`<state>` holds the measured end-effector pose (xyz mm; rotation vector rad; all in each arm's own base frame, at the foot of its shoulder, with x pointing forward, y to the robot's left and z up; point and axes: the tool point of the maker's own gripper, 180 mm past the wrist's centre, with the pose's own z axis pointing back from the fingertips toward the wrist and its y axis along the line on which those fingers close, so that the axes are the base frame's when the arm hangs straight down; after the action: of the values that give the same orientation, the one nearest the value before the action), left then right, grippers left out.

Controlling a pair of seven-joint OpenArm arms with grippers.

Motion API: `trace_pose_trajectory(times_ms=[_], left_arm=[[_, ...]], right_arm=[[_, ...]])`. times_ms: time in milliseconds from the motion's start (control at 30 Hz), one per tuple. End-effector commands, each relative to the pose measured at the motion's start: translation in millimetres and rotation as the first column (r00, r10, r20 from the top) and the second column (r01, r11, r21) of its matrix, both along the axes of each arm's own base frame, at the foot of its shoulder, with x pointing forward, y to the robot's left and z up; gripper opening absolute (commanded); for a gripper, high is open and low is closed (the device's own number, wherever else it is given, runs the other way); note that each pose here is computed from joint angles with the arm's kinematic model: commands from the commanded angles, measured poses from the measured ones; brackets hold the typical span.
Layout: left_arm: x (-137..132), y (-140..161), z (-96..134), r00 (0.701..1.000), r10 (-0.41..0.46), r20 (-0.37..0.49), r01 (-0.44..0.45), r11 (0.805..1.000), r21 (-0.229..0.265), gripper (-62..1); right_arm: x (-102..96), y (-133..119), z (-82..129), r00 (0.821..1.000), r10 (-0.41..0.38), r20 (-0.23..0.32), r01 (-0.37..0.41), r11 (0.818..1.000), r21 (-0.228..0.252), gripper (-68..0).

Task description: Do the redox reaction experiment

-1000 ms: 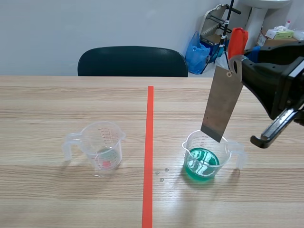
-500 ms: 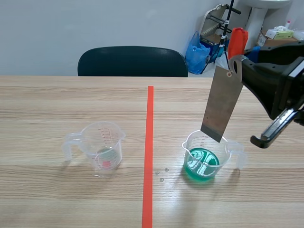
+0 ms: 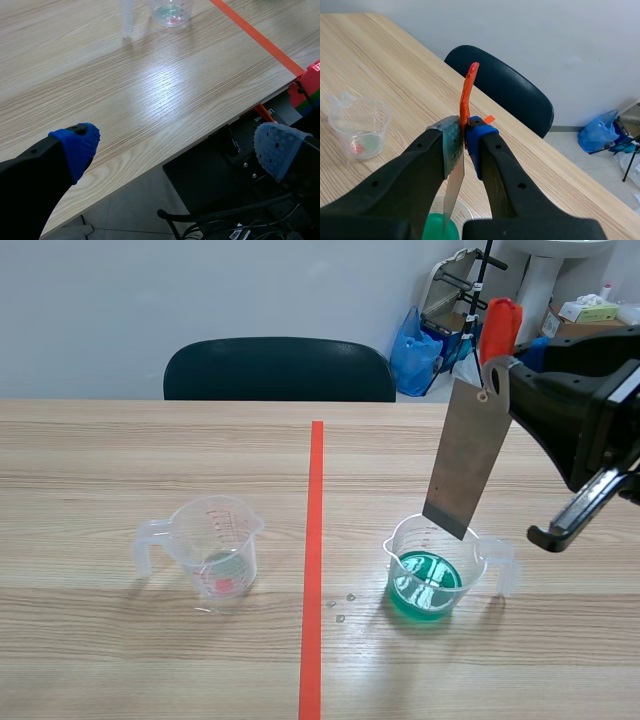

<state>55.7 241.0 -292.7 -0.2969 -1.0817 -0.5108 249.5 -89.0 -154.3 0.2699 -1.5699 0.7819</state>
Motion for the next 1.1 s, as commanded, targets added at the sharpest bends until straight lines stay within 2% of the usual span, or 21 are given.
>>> trace_pose_trajectory(times_ms=[0, 400, 533, 633, 733, 833, 933, 1033, 1067], left_arm=[[3, -6, 6, 1.000, 0.003, 0.026, -0.002, 1.000, -0.030, 1.4], [3, -6, 6, 1.000, 0.003, 0.028, -0.002, 1.000, -0.031, 1.4], [8, -4, 13, 0.998, 0.033, 0.060, -0.029, 0.998, -0.057, 1.4], [13, 0, 19, 0.993, 0.053, 0.103, -0.048, 0.997, -0.056, 1.4], [19, 2, 22, 0.993, 0.048, 0.108, -0.041, 0.997, -0.063, 0.8], [35, 2, 27, 0.990, 0.020, 0.139, -0.009, 0.997, -0.079, -22.3], [58, -6, 36, 0.984, -0.034, 0.176, 0.057, 0.990, -0.128, -44.5], [83, -19, 44, 0.977, -0.098, 0.188, 0.136, 0.969, -0.205, -59.2], [93, -23, 44, 0.977, -0.112, 0.183, 0.152, 0.964, -0.220, -59.0]], right_arm=[[0.2, 1, 10, 0.999, 0.010, 0.031, -0.010, 1.000, 0.010, -65.6], [0.3, 1, 10, 1.000, 0.009, 0.029, -0.009, 1.000, 0.008, -65.6], [0.4, 1, 10, 1.000, 0.009, 0.029, -0.009, 1.000, 0.008, -65.6], [0.4, 1, 10, 1.000, 0.008, 0.028, -0.009, 1.000, 0.008, -65.6], [0.3, 1, 10, 1.000, 0.009, 0.028, -0.009, 1.000, 0.008, -65.6], [0.3, 1, 10, 1.000, 0.009, 0.028, -0.009, 1.000, 0.008, -65.6], [0.4, 1, 10, 1.000, 0.008, 0.028, -0.009, 1.000, 0.008, -65.6], [0.3, 1, 10, 1.000, 0.009, 0.028, -0.009, 1.000, 0.008, -65.6], [0.3, 1, 10, 1.000, 0.009, 0.028, -0.009, 1.000, 0.008, -65.6]])
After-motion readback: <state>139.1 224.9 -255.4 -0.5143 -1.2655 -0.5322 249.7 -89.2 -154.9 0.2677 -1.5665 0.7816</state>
